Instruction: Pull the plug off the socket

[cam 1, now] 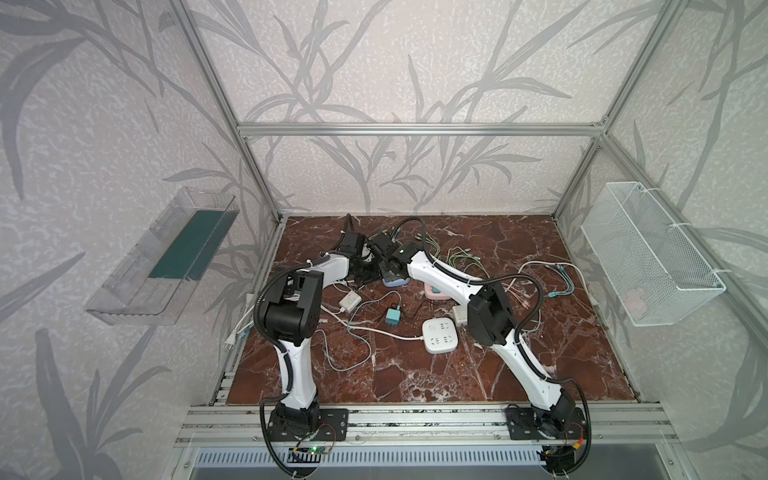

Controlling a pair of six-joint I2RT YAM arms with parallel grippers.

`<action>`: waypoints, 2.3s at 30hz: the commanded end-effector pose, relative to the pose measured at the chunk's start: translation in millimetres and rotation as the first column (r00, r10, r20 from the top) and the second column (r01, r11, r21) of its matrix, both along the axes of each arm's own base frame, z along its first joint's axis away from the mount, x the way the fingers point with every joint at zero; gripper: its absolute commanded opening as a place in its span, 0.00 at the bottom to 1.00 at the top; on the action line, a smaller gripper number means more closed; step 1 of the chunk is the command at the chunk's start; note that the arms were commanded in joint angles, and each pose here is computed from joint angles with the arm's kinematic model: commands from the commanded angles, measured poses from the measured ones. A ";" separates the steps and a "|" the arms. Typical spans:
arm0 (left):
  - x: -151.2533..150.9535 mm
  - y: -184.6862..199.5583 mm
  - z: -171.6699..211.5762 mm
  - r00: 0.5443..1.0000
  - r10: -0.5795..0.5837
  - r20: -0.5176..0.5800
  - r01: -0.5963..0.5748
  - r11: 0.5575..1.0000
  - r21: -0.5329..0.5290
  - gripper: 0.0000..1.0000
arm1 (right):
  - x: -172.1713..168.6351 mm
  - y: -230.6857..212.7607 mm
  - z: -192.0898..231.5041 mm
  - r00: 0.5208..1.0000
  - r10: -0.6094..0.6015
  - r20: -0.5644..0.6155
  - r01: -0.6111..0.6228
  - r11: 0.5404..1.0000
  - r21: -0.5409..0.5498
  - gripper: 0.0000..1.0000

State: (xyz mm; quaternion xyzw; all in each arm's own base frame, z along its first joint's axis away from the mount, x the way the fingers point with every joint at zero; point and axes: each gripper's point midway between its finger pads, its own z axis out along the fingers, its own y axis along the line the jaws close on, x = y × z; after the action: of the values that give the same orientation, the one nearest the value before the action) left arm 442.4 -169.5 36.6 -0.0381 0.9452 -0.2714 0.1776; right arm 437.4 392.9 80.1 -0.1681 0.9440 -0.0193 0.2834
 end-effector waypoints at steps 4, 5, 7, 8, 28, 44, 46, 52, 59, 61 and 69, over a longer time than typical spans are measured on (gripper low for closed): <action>-18.8 20.8 -56.9 0.994 0.037 -0.105 -0.019 0.986 0.168 0.40 | -7.3 6.6 48.9 0.999 0.030 0.025 -0.032 0.996 0.081 0.13; -18.7 21.1 -57.5 0.994 0.039 -0.106 -0.021 0.985 0.169 0.39 | -6.4 4.3 50.5 0.999 0.028 0.022 -0.029 0.996 0.087 0.13; -18.9 21.5 -58.1 0.993 0.040 -0.108 -0.021 0.985 0.171 0.40 | -5.3 0.1 50.1 1.000 0.019 0.008 -0.020 0.995 0.096 0.13; -19.3 22.1 -58.4 0.993 0.040 -0.109 -0.021 0.984 0.175 0.40 | -4.5 -1.8 50.3 1.000 0.013 -0.002 -0.013 0.994 0.109 0.13; -21.1 27.3 -67.6 0.990 0.041 -0.134 -0.013 0.979 0.205 0.40 | -5.1 -7.5 62.3 1.000 0.009 -0.011 -0.007 0.979 0.206 0.12; -18.8 28.5 -65.1 0.991 0.047 -0.127 -0.020 0.979 0.204 0.41 | -18.4 8.9 38.3 0.998 0.055 -0.010 -0.054 0.994 0.096 0.13; -18.7 28.4 -66.0 0.991 0.047 -0.127 -0.020 0.979 0.204 0.40 | -17.6 10.9 43.7 0.998 0.062 0.001 -0.062 0.994 0.094 0.13; -15.6 26.4 -62.6 0.992 0.049 -0.119 -0.025 0.980 0.197 0.40 | -23.5 25.7 34.6 0.996 0.094 -0.010 -0.093 0.993 0.075 0.13; -18.4 28.4 -63.4 0.991 0.049 -0.124 -0.023 0.979 0.203 0.41 | -24.7 29.8 30.9 0.996 0.091 -0.006 -0.091 0.995 0.051 0.13; -18.3 30.1 -63.2 0.991 0.053 -0.122 -0.027 0.979 0.203 0.41 | -19.9 20.5 38.3 0.997 0.075 0.010 -0.076 0.997 0.029 0.13; -13.6 30.6 -49.9 0.994 0.069 -0.087 -0.055 0.987 0.151 0.41 | -13.0 3.9 41.8 0.998 0.056 -0.003 -0.056 0.997 0.061 0.18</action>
State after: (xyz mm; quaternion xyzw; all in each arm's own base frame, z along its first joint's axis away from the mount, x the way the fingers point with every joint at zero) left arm 452.0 -171.3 37.9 -0.0362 0.9419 -0.2733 0.1917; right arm 440.1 383.8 85.9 -0.1642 0.9458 -0.0222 0.2794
